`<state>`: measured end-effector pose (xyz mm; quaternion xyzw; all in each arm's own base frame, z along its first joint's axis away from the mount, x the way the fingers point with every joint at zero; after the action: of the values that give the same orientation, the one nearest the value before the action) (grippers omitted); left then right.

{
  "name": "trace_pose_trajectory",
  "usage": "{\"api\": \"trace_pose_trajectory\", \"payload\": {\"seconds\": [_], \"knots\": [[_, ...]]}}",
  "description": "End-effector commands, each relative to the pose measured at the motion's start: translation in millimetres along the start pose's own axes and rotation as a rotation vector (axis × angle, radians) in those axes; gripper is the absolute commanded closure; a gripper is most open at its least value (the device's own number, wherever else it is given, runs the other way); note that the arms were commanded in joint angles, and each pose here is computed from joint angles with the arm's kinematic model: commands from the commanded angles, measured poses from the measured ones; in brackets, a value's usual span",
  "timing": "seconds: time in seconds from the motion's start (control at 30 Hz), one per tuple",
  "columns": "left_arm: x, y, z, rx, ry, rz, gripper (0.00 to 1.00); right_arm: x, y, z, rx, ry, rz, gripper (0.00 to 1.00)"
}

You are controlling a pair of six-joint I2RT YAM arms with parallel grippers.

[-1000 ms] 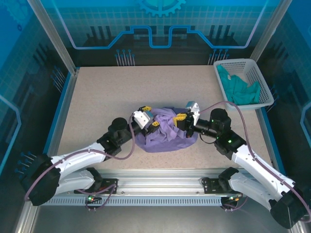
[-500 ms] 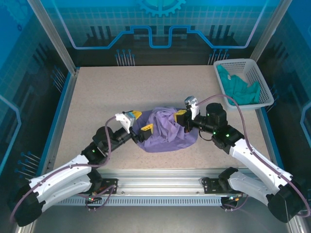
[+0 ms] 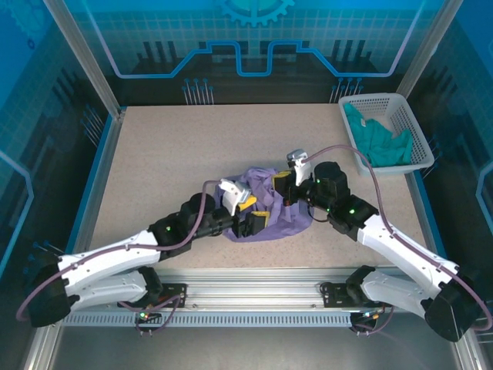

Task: Fold the inside-out t-shirt

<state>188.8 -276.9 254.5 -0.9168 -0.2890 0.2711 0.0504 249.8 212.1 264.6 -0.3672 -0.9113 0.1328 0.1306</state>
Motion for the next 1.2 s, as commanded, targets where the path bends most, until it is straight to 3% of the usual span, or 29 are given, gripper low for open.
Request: {"api": "trace_pose_trajectory", "payload": {"seconds": [0.0,0.23,0.47,0.87,1.03,1.17], "knots": [[-1.2,14.3,-8.4,0.012,0.029,-0.033,0.32,4.9,0.1,-15.7,-0.038,0.005,0.0,1.0],[15.6,32.4,-8.8,-0.038,0.03,-0.118,0.65,2.0,-4.5,-11.3,-0.026,-0.021,0.03,1.0],[30.4,15.3,-8.3,-0.061,0.024,-0.156,1.0,-2.9,-12.7,-10.2,-0.03,-0.054,0.063,1.0],[55.7,-12.0,-12.5,-0.093,-0.016,-0.237,1.0,-11.9,-19.1,-5.1,-0.018,-0.07,0.106,1.0],[81.1,-30.8,-18.2,-0.154,-0.058,-0.406,1.0,-16.5,-19.5,-0.5,0.021,-0.075,0.14,1.0],[82.1,-31.3,-17.2,-0.147,-0.056,-0.388,1.0,-8.1,-12.7,3.0,0.015,-0.076,0.069,1.0]]}}
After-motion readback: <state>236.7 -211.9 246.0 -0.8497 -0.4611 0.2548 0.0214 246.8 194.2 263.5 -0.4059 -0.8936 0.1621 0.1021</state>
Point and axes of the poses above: each hand's point on the last joint's axis, 136 mm out from that joint toward the fingers, its own y axis out along the fingers, its own x axis along the line the jaws close on, z = x × y, the point moved 4 cm from there along -y, back along the fingers, and after that the axes turned 9 degrees about -y, right-handed, at the moved point
